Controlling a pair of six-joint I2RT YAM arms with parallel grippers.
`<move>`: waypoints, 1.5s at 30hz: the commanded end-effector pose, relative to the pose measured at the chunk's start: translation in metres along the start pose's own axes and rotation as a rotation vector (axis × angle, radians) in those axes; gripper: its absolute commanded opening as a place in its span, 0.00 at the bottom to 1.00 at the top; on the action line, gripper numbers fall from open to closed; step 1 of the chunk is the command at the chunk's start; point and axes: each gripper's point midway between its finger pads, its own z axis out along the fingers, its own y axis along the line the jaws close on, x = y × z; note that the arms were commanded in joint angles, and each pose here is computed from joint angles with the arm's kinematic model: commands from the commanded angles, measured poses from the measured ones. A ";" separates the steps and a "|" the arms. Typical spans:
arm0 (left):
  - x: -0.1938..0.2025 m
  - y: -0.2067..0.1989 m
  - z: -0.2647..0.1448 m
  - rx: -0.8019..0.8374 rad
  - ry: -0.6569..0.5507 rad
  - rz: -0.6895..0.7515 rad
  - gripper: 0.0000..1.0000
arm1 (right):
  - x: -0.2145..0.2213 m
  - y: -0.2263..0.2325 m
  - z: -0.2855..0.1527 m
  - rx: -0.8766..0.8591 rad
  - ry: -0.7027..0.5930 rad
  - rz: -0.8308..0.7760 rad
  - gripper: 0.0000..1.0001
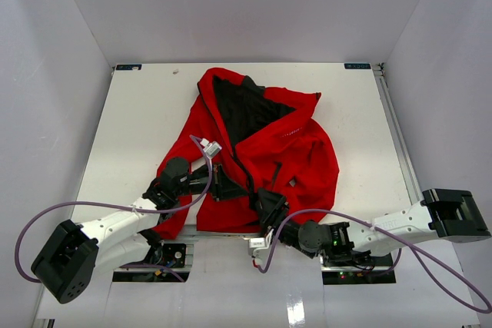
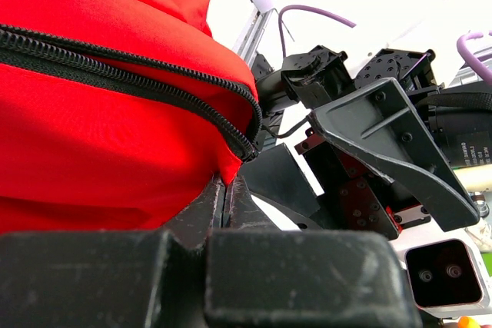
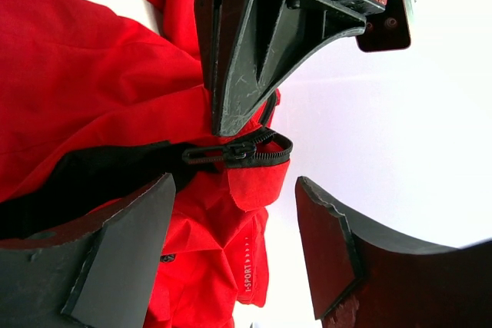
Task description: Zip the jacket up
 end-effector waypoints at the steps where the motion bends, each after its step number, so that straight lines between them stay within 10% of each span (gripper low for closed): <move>1: 0.001 -0.009 -0.003 0.041 -0.003 0.018 0.00 | -0.004 -0.013 0.002 0.059 -0.012 0.034 0.70; 45: -0.002 -0.007 -0.005 0.032 -0.015 0.022 0.00 | -0.015 -0.033 0.018 0.150 -0.071 0.077 0.43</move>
